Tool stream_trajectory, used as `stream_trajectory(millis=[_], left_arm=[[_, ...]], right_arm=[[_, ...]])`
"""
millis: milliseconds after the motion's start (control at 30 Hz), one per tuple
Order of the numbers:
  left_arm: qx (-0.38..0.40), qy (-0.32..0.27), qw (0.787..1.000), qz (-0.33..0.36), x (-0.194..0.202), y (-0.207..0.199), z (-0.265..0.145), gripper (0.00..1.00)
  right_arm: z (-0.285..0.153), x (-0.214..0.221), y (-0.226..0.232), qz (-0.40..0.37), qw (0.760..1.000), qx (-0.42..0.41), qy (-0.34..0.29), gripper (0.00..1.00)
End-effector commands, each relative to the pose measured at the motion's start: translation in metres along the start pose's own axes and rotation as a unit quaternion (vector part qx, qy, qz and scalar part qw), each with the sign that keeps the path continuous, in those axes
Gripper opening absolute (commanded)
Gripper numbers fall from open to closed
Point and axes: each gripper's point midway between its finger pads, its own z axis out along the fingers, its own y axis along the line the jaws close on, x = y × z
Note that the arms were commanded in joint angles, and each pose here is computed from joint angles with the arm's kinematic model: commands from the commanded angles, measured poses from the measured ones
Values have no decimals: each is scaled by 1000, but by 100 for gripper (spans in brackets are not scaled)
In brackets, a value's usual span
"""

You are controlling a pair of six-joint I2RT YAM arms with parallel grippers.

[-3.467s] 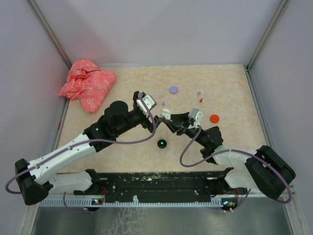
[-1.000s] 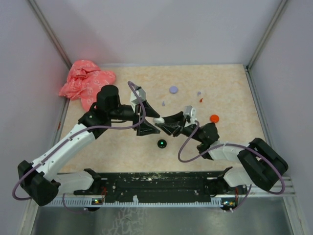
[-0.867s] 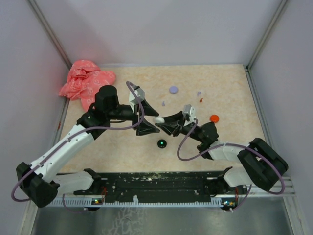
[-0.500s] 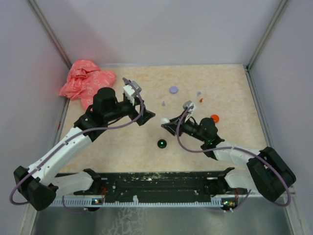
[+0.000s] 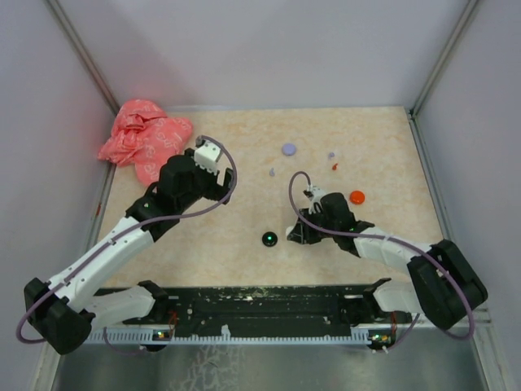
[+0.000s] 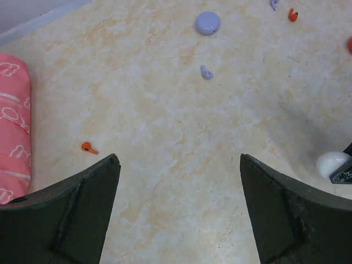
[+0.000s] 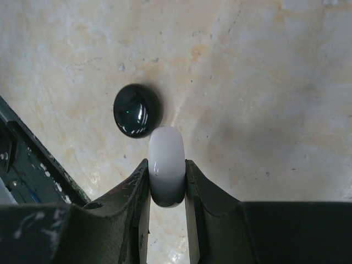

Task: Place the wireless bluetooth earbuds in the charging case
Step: Place the earbud in the charging case.

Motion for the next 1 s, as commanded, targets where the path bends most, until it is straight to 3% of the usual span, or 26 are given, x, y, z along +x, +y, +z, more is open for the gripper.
stream_trajectory(millis=[0,167,267,700,833,967], left_arm=[[-23,-10,1000,5,-3,12,-8,94],[-40,-10,999,-2,0,22,-10,95],[-51,-11,999,-6,1,28,-10,96],[-77,-13,997,-21,0,43,-14,97],[-84,-14,996,-23,1,46,-16,97],[-86,-18,996,-26,-1,47,-18,97]], right_arm=[[10,-6,7,34,999,-11,27,0],[27,-6,-1,61,998,-2,35,1],[36,-5,3,73,996,-12,43,8],[15,-14,-8,42,996,65,47,50],[4,-27,-13,32,994,100,39,69],[-10,-52,-16,-6,992,128,5,77]])
